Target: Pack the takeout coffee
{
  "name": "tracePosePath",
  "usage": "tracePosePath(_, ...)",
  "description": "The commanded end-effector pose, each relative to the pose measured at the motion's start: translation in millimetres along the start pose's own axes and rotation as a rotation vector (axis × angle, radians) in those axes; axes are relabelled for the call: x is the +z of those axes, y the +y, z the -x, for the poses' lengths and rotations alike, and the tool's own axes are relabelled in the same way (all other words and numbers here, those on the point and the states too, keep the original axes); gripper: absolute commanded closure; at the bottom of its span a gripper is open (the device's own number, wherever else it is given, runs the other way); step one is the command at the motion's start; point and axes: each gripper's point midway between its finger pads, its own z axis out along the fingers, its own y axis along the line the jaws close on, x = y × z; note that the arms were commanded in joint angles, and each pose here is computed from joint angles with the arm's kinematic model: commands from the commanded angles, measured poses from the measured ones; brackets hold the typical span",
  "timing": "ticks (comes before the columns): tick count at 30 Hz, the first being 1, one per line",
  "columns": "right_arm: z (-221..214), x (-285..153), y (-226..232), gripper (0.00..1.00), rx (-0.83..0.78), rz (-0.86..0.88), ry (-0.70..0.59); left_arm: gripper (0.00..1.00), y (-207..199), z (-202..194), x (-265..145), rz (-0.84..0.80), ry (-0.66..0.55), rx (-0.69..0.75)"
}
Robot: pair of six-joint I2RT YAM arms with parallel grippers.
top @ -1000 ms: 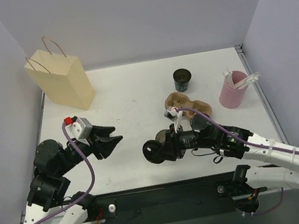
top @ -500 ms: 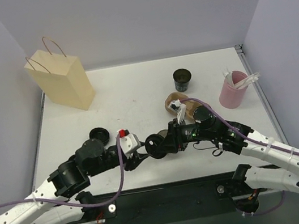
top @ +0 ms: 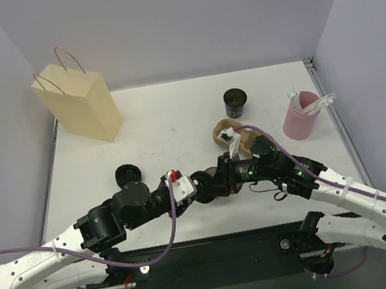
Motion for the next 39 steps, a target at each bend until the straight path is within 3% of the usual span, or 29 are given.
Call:
tracePosePath(1, -13.6, -3.2, 10.8, 1.0, -0.007, 0.07, 0.056, 0.49, 24.9, 28.9, -3.3, 0.117, -0.086, 0.014)
tracePosePath(13, -18.9, -4.4, 11.3, 1.0, 0.006, 0.079, 0.076, 0.5, 26.2, 21.3, -2.7, 0.125, -0.061, 0.027)
tracePosePath(25, -15.3, -8.6, 15.7, 1.0, -0.005, 0.096, 0.048, 0.57, 10.1, 7.6, 8.2, 0.059, -0.056, -0.013)
tracePosePath(27, -16.1, -8.4, 16.5, 1.0, -0.005, 0.098, 0.052, 0.6, 10.5, 6.6, 10.1, 0.064, -0.051, -0.027)
tracePosePath(30, -15.1, -9.1, 16.3, 1.0, -0.007, 0.097, 0.044, 0.82, 9.4, 0.5, 15.3, 0.061, -0.016, -0.033)
tracePosePath(31, -14.7, -9.6, 16.3, 0.97, -0.008, 0.096, 0.041, 0.92, 9.9, -1.3, 17.3, 0.066, -0.006, -0.034)
tracePosePath(33, -14.3, -10.4, 10.8, 0.9, -0.01, 0.067, 0.028, 0.99, 10.4, -2.0, 19.0, 0.076, -0.004, -0.056)
tracePosePath(34, -13.4, -11.4, 7.7, 0.77, -0.007, 0.048, 0.02, 1.0, 14.5, -3.4, 19.2, 0.103, -0.001, -0.068)
tracePosePath(36, -10.9, -18.0, -6.9, 0.63, -0.007, -0.048, -0.012, 1.0, 19.3, -6.0, 20.2, 0.143, 0.005, -0.114)
tracePosePath(37, -8.4, -21.3, -13.6, 0.49, -0.008, -0.089, -0.034, 1.0, 29.9, -9.8, 18.9, 0.213, 0.018, -0.136)
tracePosePath(39, -7.5, -34.5, -25.0, 0.38, -0.006, -0.169, -0.071, 1.0, 39.6, -14.8, 19.9, 0.292, 0.053, -0.214)
